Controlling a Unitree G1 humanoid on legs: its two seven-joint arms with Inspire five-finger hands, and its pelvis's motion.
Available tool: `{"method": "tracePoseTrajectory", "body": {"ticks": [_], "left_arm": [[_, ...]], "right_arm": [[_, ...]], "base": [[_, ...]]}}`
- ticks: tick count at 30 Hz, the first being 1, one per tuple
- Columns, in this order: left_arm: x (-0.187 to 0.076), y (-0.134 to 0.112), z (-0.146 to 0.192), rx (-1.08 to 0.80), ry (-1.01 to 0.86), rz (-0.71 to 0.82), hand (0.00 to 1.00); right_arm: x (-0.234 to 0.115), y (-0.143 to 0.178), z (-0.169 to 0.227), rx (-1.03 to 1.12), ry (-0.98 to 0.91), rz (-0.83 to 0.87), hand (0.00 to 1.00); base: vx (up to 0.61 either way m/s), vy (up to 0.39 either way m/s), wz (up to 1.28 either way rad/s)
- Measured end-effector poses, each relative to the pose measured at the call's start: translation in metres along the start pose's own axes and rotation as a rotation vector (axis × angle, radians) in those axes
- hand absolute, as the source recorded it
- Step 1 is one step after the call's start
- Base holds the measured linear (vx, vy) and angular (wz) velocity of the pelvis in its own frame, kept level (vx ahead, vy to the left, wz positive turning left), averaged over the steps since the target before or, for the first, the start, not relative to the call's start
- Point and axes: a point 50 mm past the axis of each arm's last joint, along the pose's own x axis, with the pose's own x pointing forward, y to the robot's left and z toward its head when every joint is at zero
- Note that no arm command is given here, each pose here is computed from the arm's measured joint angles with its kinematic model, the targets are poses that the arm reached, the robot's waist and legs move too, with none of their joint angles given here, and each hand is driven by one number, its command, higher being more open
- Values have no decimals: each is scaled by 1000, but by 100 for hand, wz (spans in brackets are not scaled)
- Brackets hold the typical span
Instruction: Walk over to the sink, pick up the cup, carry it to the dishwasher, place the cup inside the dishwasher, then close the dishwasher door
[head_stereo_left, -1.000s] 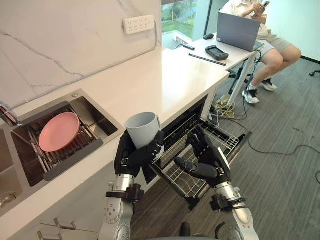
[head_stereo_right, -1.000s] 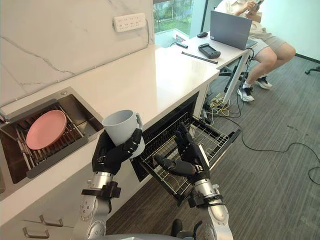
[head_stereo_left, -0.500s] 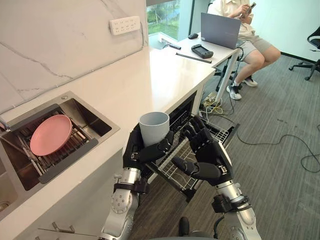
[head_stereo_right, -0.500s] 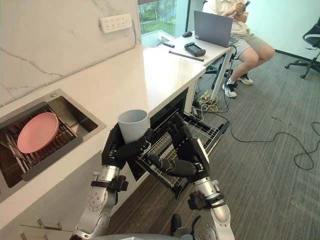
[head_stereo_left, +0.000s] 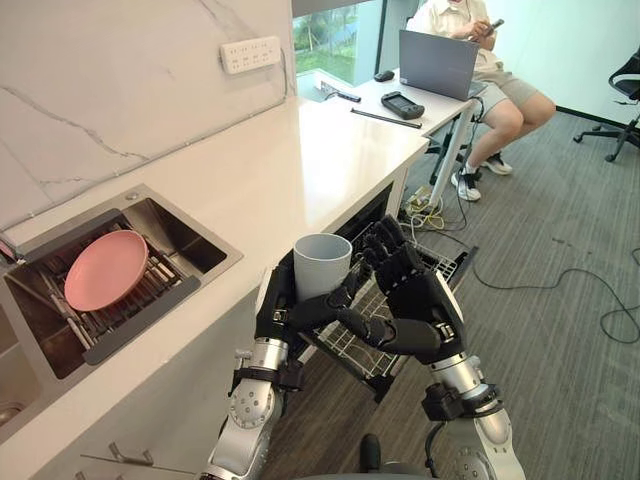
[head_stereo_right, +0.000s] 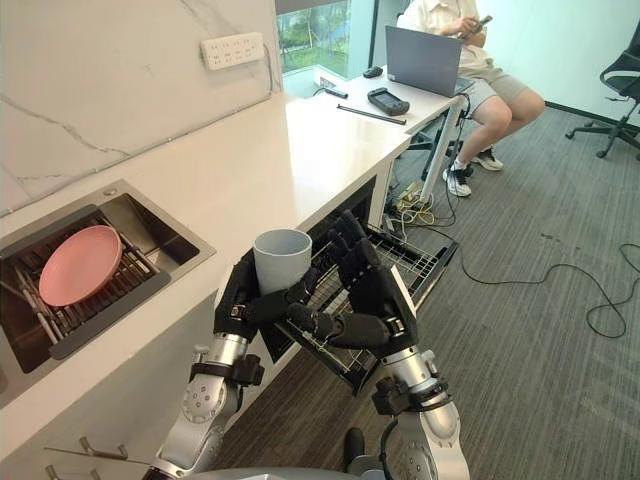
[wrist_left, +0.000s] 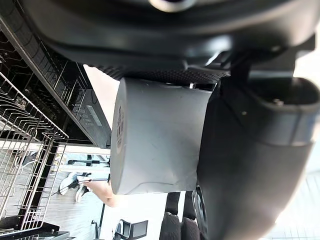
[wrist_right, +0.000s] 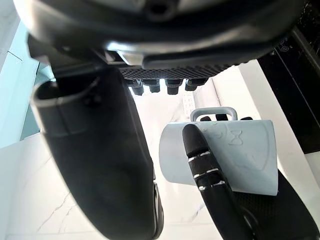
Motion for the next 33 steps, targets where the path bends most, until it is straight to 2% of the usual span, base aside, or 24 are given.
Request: {"method": "tracePoseTrajectory", "body": {"ticks": [10, 15, 33], "left_arm": [[1, -9, 7, 36, -42, -47, 0], [2, -13, 18, 23, -98, -70, 0], [-1, -19, 16, 38, -87, -88, 0]], "right_arm": [[2, 1, -7, -34, 56, -74, 100], [3, 4, -8, -23, 56, -67, 100], [9, 9, -9, -9, 52, -45, 100]], "base": [[0, 0, 0], [0, 0, 0], [0, 0, 0]]}}
